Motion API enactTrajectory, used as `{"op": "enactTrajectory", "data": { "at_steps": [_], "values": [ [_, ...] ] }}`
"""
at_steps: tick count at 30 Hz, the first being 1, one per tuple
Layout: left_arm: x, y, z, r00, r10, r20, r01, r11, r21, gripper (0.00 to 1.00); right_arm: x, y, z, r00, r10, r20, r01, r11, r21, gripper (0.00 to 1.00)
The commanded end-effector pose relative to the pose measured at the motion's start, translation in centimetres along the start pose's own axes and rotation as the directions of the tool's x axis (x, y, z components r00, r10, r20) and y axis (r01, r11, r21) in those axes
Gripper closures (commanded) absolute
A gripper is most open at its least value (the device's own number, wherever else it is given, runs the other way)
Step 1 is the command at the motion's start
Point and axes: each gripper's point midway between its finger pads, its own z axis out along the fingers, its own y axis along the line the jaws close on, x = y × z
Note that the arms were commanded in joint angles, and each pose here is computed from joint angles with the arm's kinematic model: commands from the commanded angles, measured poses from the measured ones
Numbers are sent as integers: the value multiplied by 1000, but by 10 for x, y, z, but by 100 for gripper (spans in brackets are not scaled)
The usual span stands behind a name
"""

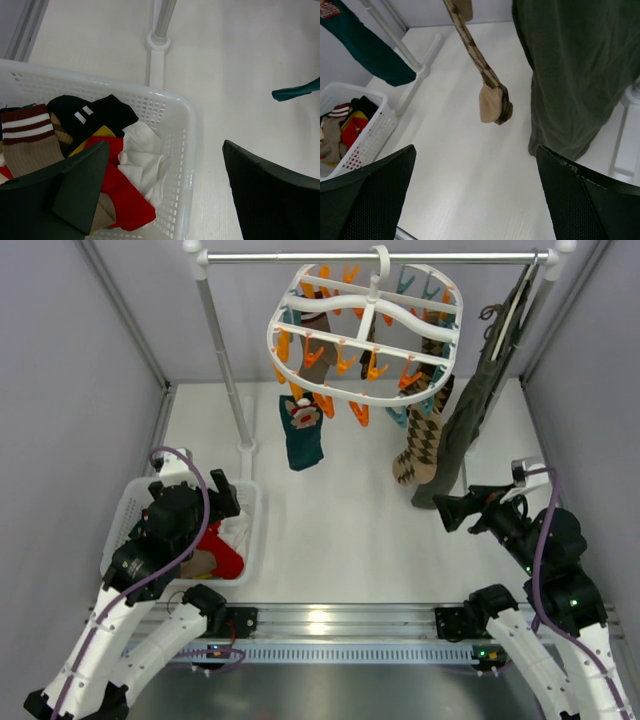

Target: Remove the socks clipped to the hanger

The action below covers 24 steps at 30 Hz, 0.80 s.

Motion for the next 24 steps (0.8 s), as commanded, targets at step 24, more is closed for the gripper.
{"op": "enactTrajectory", "data": {
  "at_steps": [24],
  "values": [
    [-19,-17,-1,998,-41,46,38,997,69,2,-22,44,113,981,-135,136,172,931,-322,38]
  ]
}}
